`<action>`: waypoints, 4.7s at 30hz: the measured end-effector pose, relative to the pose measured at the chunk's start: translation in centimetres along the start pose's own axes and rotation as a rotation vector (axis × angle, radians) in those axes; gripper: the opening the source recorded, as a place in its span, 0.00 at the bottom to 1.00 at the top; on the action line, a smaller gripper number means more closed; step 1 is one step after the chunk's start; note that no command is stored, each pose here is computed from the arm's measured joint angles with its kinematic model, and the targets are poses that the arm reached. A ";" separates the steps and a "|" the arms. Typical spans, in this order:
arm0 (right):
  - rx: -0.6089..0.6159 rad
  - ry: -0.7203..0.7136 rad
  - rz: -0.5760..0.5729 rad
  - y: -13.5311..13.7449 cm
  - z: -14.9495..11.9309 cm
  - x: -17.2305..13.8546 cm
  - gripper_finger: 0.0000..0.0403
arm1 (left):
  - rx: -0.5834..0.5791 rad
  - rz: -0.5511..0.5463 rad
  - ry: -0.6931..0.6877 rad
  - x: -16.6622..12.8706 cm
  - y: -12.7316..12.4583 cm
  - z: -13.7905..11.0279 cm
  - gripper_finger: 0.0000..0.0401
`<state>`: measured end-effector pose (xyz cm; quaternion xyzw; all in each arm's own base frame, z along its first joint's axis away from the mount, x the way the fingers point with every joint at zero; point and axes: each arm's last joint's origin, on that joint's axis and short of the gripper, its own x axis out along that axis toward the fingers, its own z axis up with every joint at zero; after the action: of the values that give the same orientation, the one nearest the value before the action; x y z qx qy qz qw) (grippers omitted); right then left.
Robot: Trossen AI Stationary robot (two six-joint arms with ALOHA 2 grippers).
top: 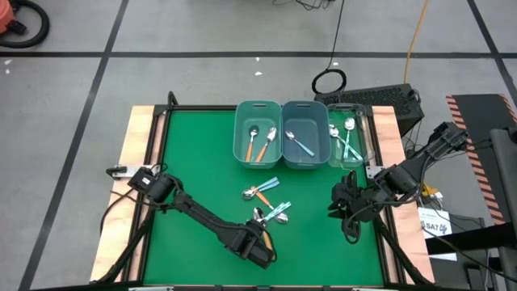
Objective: Sort silverware by color (type)
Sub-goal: Put the blue spoon into the blue bin
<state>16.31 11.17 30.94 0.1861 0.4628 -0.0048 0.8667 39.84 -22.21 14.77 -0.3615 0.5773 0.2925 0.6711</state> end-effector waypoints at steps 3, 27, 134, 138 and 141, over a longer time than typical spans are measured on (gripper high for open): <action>0.000 0.000 0.000 0.0 0.0 0.0 0.24 | 0.001 0.011 -0.008 0.1 0.1 0.2 0.36; 0.052 -0.107 -0.048 0.0 0.5 0.0 0.24 | 0.105 0.017 -0.272 -10.8 -1.7 4.3 0.12; 0.451 -0.659 -0.007 -6.2 7.4 -4.6 0.01 | 0.058 -0.428 -0.738 -20.9 -1.1 16.6 0.48; 0.466 -0.667 -0.028 -6.7 7.6 -4.6 0.01 | 0.116 -0.489 -0.622 -21.2 -0.7 16.8 0.50; 0.464 -0.664 -0.032 -7.3 7.8 -4.8 0.00 | 0.140 -0.533 -0.579 -22.7 0.1 16.6 0.51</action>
<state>18.48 1.08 36.37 0.3580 0.1471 -0.1824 0.9038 45.47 -7.95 38.30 -0.3544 0.2689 0.1579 0.8816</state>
